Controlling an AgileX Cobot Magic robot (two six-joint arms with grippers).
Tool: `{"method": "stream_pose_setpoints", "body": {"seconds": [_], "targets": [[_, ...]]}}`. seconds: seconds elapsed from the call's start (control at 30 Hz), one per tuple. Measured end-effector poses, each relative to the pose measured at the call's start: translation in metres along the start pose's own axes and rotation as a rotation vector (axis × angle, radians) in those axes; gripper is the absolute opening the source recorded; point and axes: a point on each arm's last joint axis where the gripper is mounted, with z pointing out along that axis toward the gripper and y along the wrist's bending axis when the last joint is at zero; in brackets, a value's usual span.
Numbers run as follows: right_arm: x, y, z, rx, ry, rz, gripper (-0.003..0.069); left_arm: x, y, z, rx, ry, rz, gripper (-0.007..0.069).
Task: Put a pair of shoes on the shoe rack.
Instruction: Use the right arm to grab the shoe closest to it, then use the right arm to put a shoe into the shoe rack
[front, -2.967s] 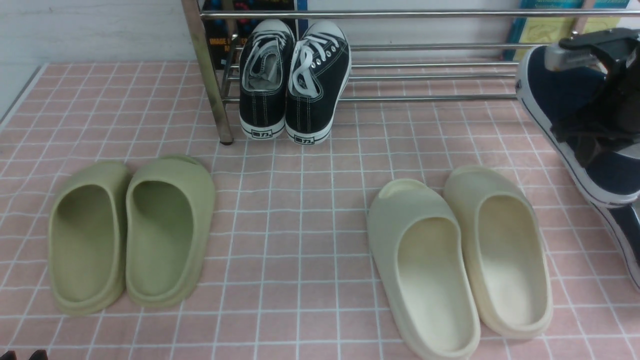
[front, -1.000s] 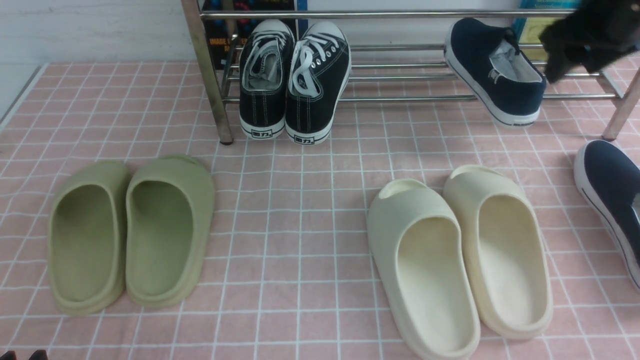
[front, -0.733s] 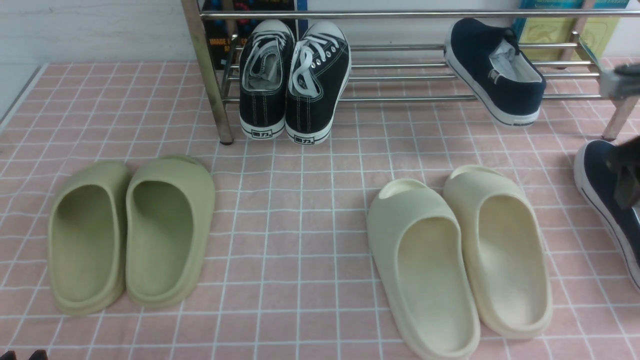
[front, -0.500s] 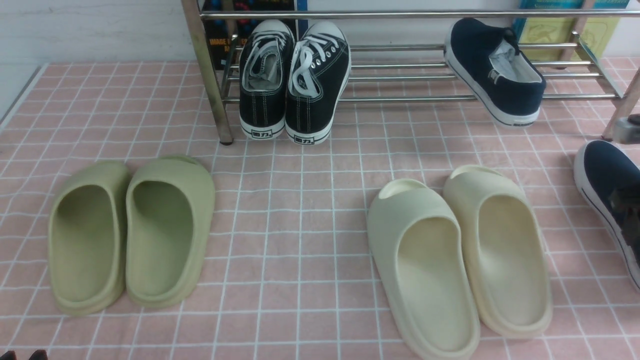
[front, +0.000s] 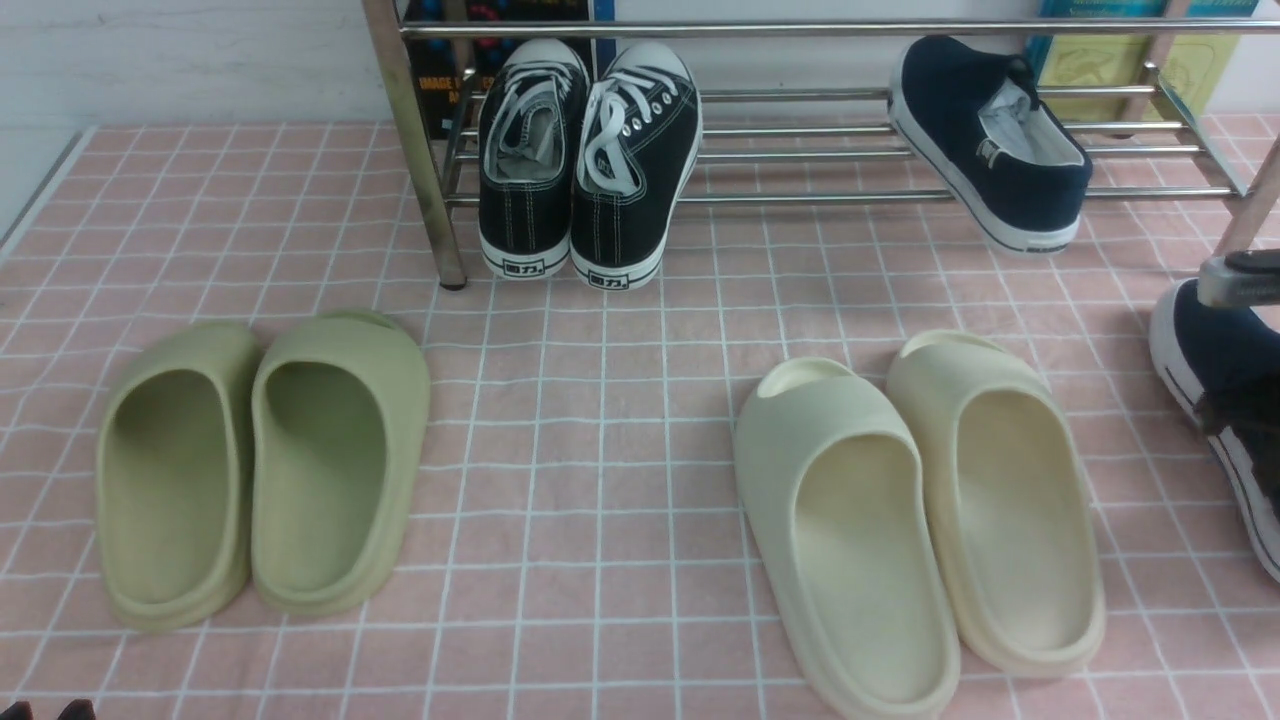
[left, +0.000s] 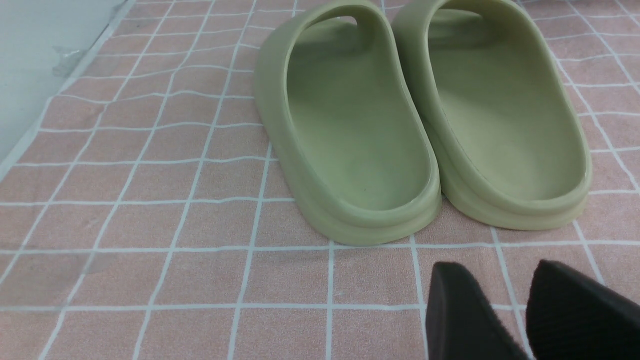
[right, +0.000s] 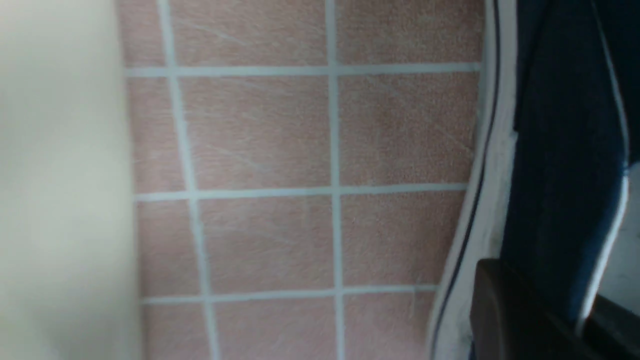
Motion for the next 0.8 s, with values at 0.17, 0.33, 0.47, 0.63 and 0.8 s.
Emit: {"method": "stream_pose_setpoints", "body": {"seconds": [0.17,0.33,0.47,0.63,0.8], "targets": [[-0.011,0.026,-0.037,-0.038,-0.074,-0.059,0.0008,0.000,0.000,0.000,0.000,0.000,0.001,0.0241],[-0.034,0.040,-0.058,-0.053,-0.162,-0.099,0.0008,0.000,0.000,0.000,0.000,0.000,0.001,0.0241],[-0.051,0.040,-0.062,-0.046,-0.191,-0.105,0.0008,0.000,0.000,0.000,0.000,0.000,0.001,0.0241],[-0.077,0.041,-0.058,-0.030,-0.191,-0.117,0.0008,0.000,0.000,0.000,0.000,0.000,0.001,0.0241],[-0.110,0.043,-0.051,-0.030,-0.215,-0.124,0.0008,0.000,0.000,0.000,0.000,0.000,0.001,0.0241]]}}
